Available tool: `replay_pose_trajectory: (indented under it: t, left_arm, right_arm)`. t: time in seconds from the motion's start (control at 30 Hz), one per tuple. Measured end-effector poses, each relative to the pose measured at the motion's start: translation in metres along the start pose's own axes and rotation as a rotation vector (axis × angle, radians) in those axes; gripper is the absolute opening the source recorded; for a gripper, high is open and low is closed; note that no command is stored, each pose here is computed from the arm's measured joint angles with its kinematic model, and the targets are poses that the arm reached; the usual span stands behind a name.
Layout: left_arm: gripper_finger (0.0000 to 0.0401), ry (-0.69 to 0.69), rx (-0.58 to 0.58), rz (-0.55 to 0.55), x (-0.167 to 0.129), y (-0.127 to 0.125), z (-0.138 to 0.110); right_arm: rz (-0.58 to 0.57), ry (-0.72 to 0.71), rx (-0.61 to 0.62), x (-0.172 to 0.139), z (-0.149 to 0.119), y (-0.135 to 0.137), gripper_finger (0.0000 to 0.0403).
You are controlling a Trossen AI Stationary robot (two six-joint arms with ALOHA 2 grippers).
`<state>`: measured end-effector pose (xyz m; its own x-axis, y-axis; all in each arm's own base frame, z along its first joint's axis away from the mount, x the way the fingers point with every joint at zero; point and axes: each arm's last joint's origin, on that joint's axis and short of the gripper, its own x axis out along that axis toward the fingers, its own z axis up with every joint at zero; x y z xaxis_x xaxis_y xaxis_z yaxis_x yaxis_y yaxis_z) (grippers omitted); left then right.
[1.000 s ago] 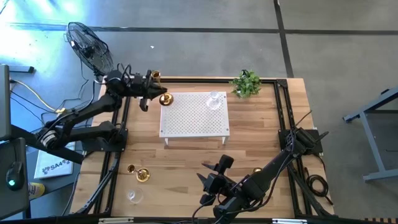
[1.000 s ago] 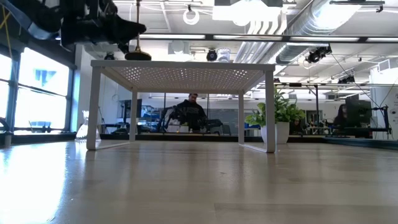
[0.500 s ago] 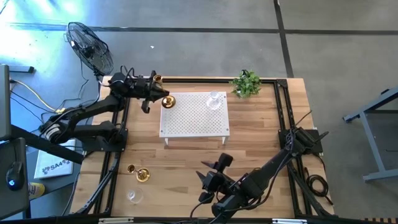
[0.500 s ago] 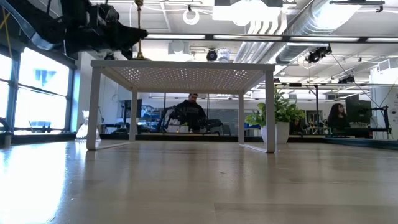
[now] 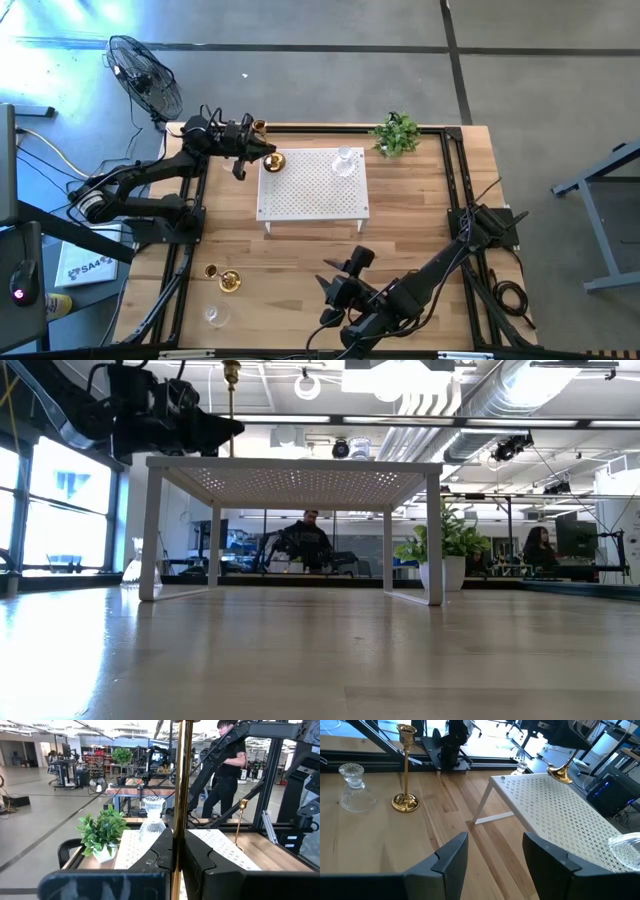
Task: Pick & Place candle stick holders
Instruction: Put the middle gold candle holder on the shelf
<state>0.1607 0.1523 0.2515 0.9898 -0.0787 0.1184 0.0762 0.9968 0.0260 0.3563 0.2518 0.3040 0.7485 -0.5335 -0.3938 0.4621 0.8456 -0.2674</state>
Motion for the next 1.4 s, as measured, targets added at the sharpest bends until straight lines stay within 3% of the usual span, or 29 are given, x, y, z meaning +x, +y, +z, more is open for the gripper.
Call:
replay_pose_trajectory:
  t: [1.0, 1.4]
  left_arm:
    - [0.0008, 0.06, -0.018, 0.01, 0.005, 0.01, -0.02]
    - [0.0032, 0.066, -0.01, -0.007, 0.005, 0.009, -0.02]
  right_arm:
    - [0.006, 0.005, 0.021, 0.0, 0.0, 0.0, 0.0181]
    - [0.011, 0.009, 0.021, 0.0, -0.001, 0.001, 0.0181]
